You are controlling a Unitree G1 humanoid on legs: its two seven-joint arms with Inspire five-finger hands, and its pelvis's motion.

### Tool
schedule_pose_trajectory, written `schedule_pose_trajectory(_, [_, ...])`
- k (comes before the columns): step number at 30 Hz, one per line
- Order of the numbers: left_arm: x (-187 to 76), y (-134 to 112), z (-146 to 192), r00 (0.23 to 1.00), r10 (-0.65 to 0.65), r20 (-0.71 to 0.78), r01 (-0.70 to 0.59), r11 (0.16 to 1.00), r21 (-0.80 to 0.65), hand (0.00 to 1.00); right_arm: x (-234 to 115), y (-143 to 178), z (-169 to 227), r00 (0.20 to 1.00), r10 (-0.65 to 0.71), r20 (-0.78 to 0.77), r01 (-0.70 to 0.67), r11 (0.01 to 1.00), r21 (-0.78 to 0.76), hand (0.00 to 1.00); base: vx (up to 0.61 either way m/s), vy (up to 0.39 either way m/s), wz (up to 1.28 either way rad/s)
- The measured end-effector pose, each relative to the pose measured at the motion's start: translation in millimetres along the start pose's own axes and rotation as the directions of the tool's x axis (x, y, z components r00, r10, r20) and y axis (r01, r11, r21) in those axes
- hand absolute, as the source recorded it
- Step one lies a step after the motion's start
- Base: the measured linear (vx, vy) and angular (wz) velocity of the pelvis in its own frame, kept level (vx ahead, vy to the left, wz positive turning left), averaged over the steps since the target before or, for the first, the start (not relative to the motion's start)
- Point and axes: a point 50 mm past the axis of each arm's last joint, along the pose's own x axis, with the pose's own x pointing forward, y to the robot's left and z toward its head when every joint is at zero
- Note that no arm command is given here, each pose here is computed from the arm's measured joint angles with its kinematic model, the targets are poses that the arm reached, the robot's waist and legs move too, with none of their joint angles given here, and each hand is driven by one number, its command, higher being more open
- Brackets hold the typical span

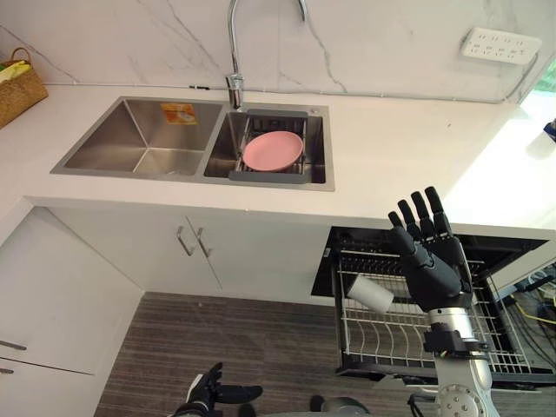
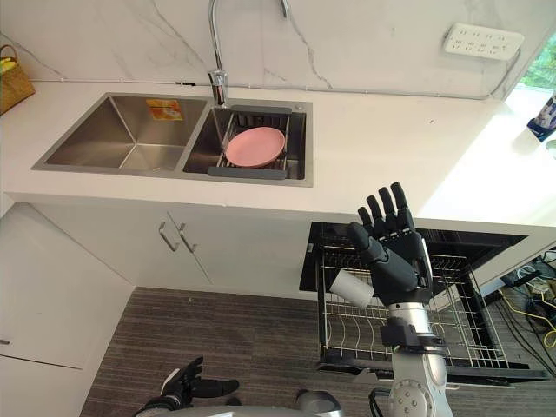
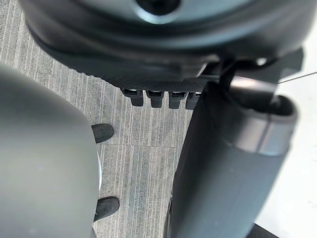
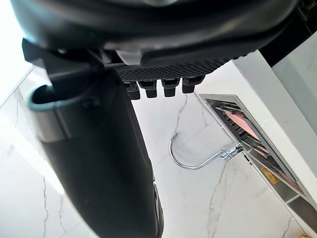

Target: Walk over to the sink, pick up the cup, carry it to the dishwasher, place the cup inside the dishwasher, then close the dishwasher door

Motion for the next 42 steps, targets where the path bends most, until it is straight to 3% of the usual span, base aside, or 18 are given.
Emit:
schedule_pose_trajectory(5, [0,0,-1,1.0,0.002,-0.002,-0.002,1.0,-0.009,1.0,0,1,-1,1.0,0.002,-0.002,-0.002,1.0,0.001,1.0,0.0,0.0,-0.07])
schedule_pose_trajectory(9, [-1,7,-10,0.998,0.053,-0.042,-0.059,0.987,-0.149,1.0,-3,5,-3,1.0,0.006,-0.003,-0.006,1.0,0.007,1.0,0.01,-0.012,-0.11])
schedule_pose_trajectory(12, [-2,16,-15,0.99,0.129,-0.058,-0.141,0.938,-0.316,1.0,-8,15,5,0.999,0.027,0.032,-0.027,0.999,-0.021,1.0,0.03,-0.008,0.31])
schedule_pose_trajectory(14, [-6,25,-21,0.977,0.201,-0.078,-0.214,0.861,-0.461,1.0,-1,20,12,0.995,0.057,0.083,-0.054,0.998,-0.044,1.0,0.01,0.033,0.15])
schedule_pose_trajectory(22, [-24,36,-66,0.933,0.288,-0.216,-0.359,0.7,-0.617,1.0,9,18,9,0.992,0.068,0.104,-0.06,0.995,-0.074,1.0,0.19,0.311,-0.29])
schedule_pose_trajectory(25, [-21,42,-60,0.936,0.284,-0.209,-0.353,0.763,-0.542,1.0,9,16,-1,0.997,0.041,0.059,-0.037,0.996,-0.077,1.0,0.3,0.364,0.06])
schedule_pose_trajectory(30, [-27,40,-77,0.927,0.256,-0.275,-0.358,0.82,-0.446,1.0,10,19,-6,0.999,0.015,0.039,-0.011,0.995,-0.098,1.0,0.34,0.16,-0.31])
schedule_pose_trajectory(36, [-25,48,-70,0.926,0.273,-0.261,-0.363,0.833,-0.417,1.0,24,25,-5,0.997,0.034,0.068,-0.028,0.996,-0.087,1.0,0.36,-0.027,-0.4])
schedule_pose_trajectory(41, [-20,33,-60,0.945,0.251,-0.212,-0.319,0.857,-0.405,1.0,32,19,-4,0.997,0.06,0.04,-0.054,0.99,-0.131,1.0,0.25,-0.038,-0.66])
schedule_pose_trajectory(42, [-13,28,-44,0.954,0.253,-0.16,-0.291,0.906,-0.307,1.0,37,8,-3,0.999,0.036,0.031,-0.031,0.987,-0.156,1.0,0.07,0.036,-0.25])
